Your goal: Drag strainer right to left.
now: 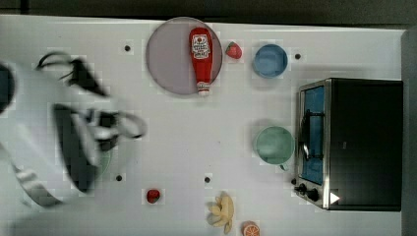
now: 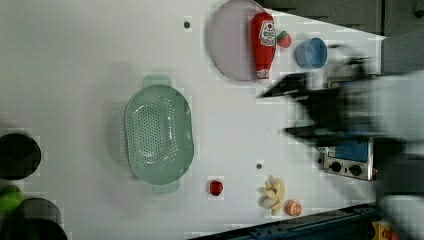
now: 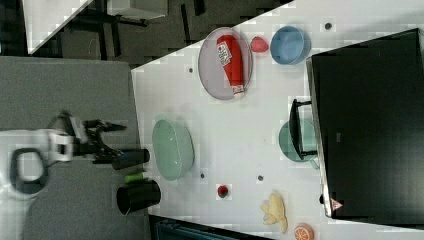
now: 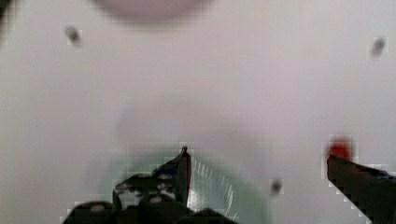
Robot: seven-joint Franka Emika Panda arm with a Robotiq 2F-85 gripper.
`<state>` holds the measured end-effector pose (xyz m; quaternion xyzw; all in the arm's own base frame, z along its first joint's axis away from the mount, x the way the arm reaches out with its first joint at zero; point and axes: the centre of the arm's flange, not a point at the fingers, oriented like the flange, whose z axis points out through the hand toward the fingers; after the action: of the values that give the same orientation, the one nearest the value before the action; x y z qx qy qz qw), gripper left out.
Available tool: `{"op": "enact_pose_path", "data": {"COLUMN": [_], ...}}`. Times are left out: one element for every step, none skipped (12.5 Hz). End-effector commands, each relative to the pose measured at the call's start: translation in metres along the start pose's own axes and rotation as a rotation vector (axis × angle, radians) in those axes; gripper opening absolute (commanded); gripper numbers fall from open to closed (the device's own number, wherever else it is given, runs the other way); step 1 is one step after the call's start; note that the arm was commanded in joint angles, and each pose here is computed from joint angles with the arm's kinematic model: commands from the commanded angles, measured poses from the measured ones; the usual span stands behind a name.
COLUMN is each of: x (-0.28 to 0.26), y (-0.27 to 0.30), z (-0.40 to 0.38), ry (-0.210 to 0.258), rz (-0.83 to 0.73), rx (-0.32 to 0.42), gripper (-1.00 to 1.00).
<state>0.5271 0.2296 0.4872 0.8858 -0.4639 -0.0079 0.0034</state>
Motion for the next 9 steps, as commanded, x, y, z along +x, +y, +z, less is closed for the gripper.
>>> {"op": "enact_pose_path", "data": {"x": [0.165,0.191,0.211,0.225,0.233,0.237,0.240,0.242,0.243], "y": [0.108,0.136,0.160,0.176,0.187,0.193,0.195,0.195,0.195], "z": [-0.087,-0.099,-0.105,-0.108,-0.107,-0.105,-0.102,-0.101,-0.099], "ry": [0.085,0.100,0.094,0.080,0.063,0.051,0.047,0.046,0.045], "rz": [-0.156,-0.176,-0.165,-0.142,-0.122,-0.111,-0.102,-0.097,-0.095], "rx": [0.052,0.045,0.042,0.048,0.043,0.031,0.024,0.020,0.017], "gripper": [1.00,1.00,1.00,1.00,1.00,1.00,1.00,1.00,1.00]}}
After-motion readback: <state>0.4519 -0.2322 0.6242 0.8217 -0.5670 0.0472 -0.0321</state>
